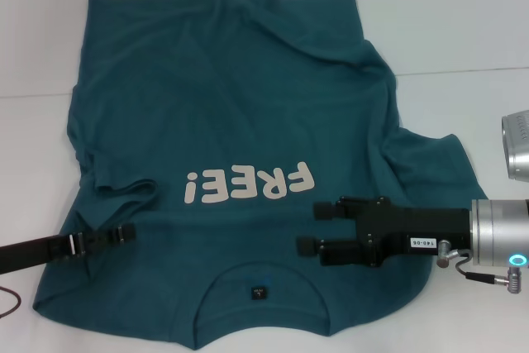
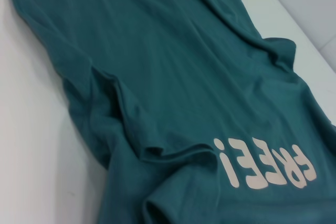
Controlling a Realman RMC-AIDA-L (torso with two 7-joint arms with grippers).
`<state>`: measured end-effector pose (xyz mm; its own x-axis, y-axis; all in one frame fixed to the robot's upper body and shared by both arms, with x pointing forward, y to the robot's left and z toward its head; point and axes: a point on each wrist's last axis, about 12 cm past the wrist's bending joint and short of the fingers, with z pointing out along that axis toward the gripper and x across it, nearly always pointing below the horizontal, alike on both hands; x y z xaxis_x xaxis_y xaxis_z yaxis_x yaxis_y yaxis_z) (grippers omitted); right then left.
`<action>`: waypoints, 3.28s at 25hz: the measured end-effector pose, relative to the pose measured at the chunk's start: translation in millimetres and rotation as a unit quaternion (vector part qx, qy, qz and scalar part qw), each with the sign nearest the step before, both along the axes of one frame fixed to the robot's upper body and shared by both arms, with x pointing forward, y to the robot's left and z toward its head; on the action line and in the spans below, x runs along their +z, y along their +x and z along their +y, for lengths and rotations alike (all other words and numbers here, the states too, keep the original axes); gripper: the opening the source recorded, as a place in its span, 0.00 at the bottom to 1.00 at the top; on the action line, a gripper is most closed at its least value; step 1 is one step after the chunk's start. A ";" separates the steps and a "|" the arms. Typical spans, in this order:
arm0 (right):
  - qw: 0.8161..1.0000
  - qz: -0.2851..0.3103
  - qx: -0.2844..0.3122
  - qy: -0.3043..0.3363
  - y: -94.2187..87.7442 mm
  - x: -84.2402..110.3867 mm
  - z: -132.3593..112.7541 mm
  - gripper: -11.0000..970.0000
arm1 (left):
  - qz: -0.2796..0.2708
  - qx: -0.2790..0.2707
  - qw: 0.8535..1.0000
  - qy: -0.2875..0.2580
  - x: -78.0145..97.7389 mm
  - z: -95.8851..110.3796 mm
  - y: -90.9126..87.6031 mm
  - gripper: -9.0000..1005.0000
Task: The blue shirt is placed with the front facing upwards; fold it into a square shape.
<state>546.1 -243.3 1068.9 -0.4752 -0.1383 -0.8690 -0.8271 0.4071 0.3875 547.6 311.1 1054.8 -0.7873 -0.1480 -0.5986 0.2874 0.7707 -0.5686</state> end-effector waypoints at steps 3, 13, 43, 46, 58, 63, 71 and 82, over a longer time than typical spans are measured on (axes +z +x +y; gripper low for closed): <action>1.000 0.000 0.001 0.001 -0.4 0.2 0.1 0.91 | -0.002 0.001 1.000 0.003 0.9 -0.4 2.2 0.88; 1.000 0.000 0.002 0.001 -0.4 0.5 0.1 0.91 | -0.009 -0.005 1.000 0.004 5.0 -7.3 11.5 0.88; 1.000 -0.006 0.002 -0.002 2.1 1.7 1.0 0.91 | -0.011 0.018 1.000 0.018 1.7 -4.0 15.4 0.09; 1.000 -0.006 0.002 -0.002 2.2 1.7 1.0 0.91 | -0.012 0.018 1.000 0.018 1.9 -4.2 15.7 0.03; 1.000 -0.007 0.001 -0.002 2.4 1.9 0.9 0.91 | -0.008 -0.007 1.000 -0.004 5.4 -9.8 12.0 0.02; 1.000 -0.008 0.002 -0.002 3.0 2.4 1.4 0.91 | -0.012 -0.019 0.999 -0.026 8.1 -15.2 10.2 0.03; 1.000 -0.009 0.003 -0.003 2.9 2.2 1.5 0.91 | -0.007 -0.039 0.997 -0.060 4.7 -37.9 8.6 0.03; 1.000 -0.013 0.005 -0.004 2.9 2.3 1.6 0.91 | 0.007 -0.053 0.994 -0.093 -3.8 -60.7 10.1 0.05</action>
<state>549.1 -241.7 1071.2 -0.4513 -0.1504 -0.8796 -0.8405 0.4026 0.3624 557.7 250.4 1050.9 -0.8129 -0.1711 -0.5568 0.3519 0.6174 -0.7035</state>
